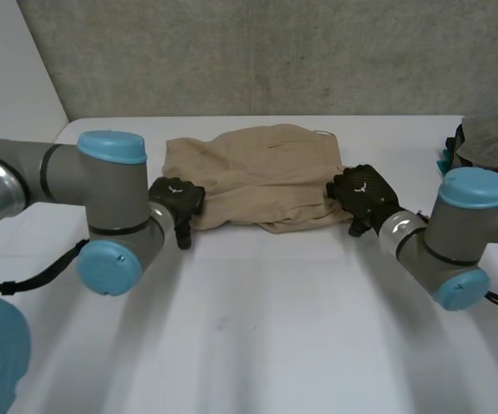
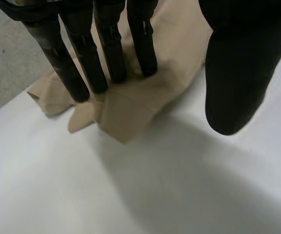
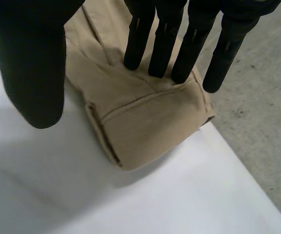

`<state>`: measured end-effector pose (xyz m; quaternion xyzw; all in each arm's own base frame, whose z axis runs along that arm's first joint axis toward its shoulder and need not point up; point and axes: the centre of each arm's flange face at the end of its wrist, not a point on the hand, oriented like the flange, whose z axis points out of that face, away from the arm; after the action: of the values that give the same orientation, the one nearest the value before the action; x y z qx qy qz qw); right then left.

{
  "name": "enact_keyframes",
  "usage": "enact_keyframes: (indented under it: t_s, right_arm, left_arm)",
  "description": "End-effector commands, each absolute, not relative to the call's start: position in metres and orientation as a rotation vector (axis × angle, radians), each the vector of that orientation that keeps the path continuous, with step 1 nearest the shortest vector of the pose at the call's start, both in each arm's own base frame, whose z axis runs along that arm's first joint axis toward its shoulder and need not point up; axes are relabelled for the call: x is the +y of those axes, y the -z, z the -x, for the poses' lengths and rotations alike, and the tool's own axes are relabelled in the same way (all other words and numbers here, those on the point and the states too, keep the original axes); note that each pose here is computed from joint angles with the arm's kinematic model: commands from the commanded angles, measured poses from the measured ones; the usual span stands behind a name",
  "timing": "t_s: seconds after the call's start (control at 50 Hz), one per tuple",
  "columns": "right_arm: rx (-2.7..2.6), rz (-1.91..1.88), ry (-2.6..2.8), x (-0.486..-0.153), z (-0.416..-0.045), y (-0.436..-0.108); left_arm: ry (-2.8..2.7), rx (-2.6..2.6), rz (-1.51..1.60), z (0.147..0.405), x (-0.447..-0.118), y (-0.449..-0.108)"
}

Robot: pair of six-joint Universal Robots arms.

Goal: Fold the laundry.

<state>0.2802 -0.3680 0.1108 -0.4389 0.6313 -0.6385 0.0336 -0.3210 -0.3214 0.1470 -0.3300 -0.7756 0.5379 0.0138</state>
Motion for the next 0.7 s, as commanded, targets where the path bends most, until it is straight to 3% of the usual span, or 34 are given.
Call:
enact_keyframes:
  t_s: [0.02,0.26,0.36,0.52,0.58,0.7]
  right_arm:
    - [1.879,1.334,2.110,-0.383,-0.293,-0.106]
    - [1.841,1.316,2.181,-0.390,-0.303,-0.109]
    - [1.899,1.326,2.118,-0.381,-0.295,-0.123]
    - [2.045,1.386,1.906,-0.346,-0.263,-0.178]
    - [2.102,1.487,1.752,-0.320,-0.248,-0.196]
    - [2.184,1.814,1.216,-0.252,-0.216,-0.203]
  left_arm:
    - [-1.770,-2.407,1.114,0.331,-0.339,-0.139]
    - [-1.888,-2.371,1.248,0.340,-0.352,-0.135]
    - [-1.905,-2.390,1.303,0.335,-0.346,-0.152]
    - [-1.630,-2.449,1.469,0.306,-0.280,-0.204]
    - [-1.409,-2.478,1.602,0.288,-0.242,-0.213]
    - [-0.970,-2.337,1.922,0.260,-0.162,-0.214]
